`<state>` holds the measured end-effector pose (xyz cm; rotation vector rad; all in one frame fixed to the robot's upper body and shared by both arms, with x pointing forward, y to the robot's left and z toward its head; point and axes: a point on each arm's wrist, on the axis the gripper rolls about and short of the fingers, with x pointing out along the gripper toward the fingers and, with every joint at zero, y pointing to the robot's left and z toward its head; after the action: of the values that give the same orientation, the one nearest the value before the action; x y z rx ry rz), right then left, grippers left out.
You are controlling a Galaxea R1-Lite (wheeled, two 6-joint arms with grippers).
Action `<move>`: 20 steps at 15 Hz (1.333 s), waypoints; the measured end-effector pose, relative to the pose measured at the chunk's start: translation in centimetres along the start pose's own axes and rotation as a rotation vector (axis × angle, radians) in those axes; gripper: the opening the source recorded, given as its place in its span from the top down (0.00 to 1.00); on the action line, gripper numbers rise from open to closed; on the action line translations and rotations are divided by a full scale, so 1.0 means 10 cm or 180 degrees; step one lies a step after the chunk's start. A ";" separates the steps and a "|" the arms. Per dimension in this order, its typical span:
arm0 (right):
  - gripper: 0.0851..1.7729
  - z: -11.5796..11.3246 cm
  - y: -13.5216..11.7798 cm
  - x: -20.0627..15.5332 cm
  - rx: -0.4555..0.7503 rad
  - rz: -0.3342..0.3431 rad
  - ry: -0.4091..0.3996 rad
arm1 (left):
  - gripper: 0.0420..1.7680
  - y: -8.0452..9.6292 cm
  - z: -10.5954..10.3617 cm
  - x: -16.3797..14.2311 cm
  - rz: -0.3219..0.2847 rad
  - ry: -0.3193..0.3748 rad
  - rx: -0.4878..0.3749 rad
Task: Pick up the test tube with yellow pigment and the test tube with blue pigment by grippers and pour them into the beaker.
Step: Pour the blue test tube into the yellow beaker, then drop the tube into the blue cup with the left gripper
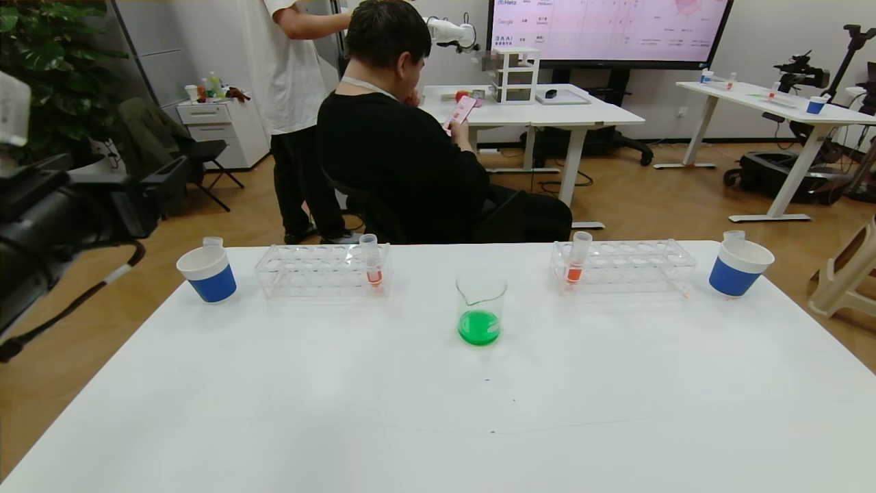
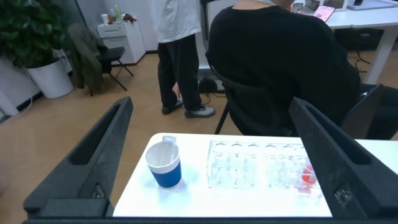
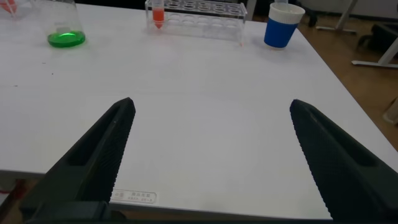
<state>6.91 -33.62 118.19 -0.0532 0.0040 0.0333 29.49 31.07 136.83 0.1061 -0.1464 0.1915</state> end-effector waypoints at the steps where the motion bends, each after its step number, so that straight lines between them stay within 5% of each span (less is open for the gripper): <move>1: 0.02 0.00 0.00 0.00 0.0000 0.0001 0.0001 | 0.01 0.05 -0.01 -0.17 -0.0005 0.0004 0.0048; 10: 0.02 0.00 0.00 0.00 0.0000 0.0001 0.0001 | 0.01 0.59 -0.08 -1.74 0.0004 0.0378 0.0274; 14: 0.02 0.00 0.00 0.00 0.0000 0.0001 0.0000 | 0.01 0.70 -0.15 -2.22 0.0116 0.0138 0.0251; 20: 0.02 0.00 0.00 0.00 0.0000 0.0003 0.0000 | 0.01 0.65 -0.62 -2.59 -0.0483 -0.0337 0.0002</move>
<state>6.91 -33.62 118.19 -0.0532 0.0040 0.0342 3.85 33.45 127.28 0.1275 -0.2429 0.0343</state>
